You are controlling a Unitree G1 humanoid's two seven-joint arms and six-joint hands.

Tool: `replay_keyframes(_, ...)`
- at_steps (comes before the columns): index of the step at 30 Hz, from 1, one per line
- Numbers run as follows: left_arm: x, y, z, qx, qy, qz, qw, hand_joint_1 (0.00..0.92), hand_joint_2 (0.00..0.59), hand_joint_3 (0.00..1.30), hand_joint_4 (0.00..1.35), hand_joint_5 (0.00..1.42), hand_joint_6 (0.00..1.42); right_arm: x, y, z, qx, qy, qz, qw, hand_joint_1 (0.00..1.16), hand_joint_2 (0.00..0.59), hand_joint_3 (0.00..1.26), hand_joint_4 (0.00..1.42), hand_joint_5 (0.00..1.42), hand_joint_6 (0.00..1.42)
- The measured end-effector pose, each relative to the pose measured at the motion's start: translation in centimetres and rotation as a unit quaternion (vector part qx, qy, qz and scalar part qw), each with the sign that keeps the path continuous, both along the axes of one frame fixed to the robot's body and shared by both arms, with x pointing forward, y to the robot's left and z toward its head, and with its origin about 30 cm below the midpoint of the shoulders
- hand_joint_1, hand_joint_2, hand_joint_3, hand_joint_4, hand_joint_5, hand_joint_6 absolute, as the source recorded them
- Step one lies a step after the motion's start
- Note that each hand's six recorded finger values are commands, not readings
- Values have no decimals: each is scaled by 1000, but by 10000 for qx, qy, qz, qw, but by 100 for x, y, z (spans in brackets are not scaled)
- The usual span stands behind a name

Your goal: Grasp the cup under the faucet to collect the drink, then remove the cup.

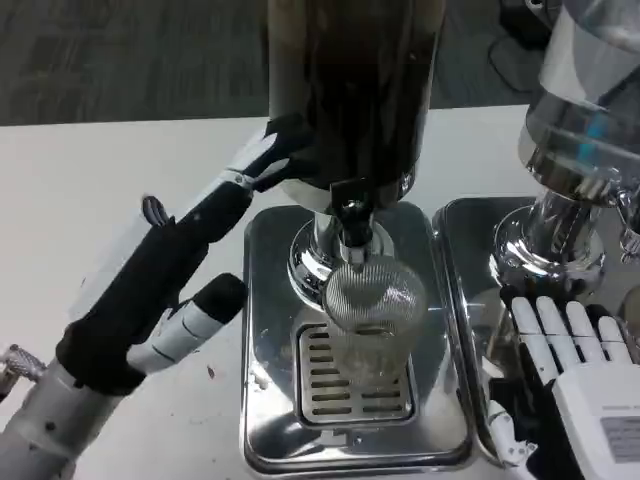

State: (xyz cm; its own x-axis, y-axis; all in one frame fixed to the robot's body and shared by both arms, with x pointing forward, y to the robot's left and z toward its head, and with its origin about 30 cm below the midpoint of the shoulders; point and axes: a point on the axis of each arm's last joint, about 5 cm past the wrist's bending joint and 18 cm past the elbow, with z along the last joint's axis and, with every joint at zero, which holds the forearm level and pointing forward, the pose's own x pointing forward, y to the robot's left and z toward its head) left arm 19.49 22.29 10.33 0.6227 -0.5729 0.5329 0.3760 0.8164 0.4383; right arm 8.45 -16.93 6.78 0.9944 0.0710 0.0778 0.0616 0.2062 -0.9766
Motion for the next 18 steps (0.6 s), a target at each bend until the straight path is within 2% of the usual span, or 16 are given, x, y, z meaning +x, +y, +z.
replay_keyframes(3,42,-6,-9,116,322,-187,9992,0,184,128,0,125,52,1,3,-4,10,8,-11,10000,9,526,0,0,0,0)
replay_keyframes(5,142,-15,31,231,474,-368,9979,0,184,123,0,121,47,0,5,-10,13,21,-16,10000,9,526,0,0,0,0)
replay_keyframes(8,277,16,121,214,480,-428,9977,0,184,115,0,119,29,1,14,-13,32,27,-75,10000,9,526,0,0,0,0)
replay_keyframes(18,303,-62,86,74,753,-961,9925,0,185,132,0,151,62,-4,45,-19,75,43,-91,9999,9,526,0,0,0,0)
